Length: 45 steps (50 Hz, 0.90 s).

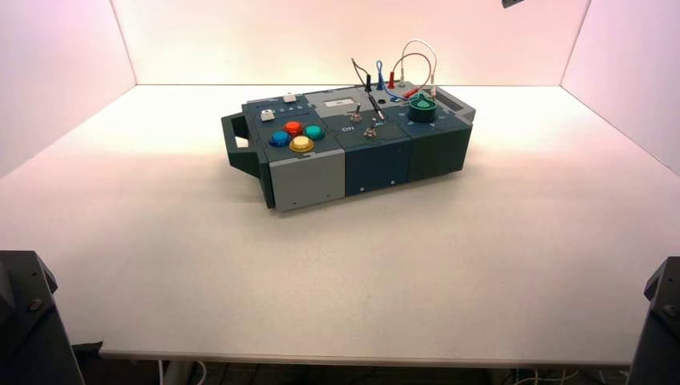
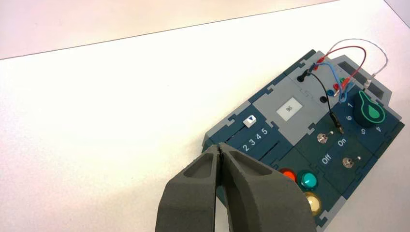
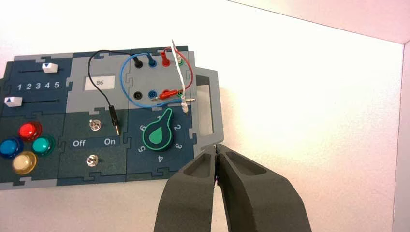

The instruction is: Move the box closer.

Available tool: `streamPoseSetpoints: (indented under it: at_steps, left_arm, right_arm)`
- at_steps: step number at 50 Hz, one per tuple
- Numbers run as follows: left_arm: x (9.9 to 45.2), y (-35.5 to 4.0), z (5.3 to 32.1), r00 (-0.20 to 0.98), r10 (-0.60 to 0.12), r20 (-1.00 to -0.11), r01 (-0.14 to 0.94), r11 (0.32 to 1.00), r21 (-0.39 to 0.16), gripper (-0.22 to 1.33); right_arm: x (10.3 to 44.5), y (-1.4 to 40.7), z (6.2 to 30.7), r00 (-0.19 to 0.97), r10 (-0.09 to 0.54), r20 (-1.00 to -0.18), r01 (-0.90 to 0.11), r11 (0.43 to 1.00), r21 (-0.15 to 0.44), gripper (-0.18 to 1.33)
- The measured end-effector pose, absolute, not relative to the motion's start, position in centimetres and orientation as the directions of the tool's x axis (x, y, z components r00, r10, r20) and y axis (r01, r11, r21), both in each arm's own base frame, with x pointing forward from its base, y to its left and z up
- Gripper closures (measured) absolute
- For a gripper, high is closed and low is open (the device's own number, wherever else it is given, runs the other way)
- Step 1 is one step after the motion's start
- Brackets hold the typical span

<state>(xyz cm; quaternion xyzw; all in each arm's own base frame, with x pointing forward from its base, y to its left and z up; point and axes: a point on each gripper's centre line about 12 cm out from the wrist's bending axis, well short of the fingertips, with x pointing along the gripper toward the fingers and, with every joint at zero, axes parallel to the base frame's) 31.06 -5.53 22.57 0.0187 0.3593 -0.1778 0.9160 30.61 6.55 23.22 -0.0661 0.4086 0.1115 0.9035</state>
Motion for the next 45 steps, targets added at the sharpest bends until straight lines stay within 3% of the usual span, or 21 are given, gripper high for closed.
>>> streamPoseSetpoints:
  at_steps: [45]
  left_arm:
    - [31.2,-5.5,22.3,0.674,-0.312,-0.67,0.338,0.936,-0.096,1.27]
  right_arm:
    - [31.4,6.8,21.9,0.586,0.145,-0.797,-0.255,0.967,-0.011,1.29]
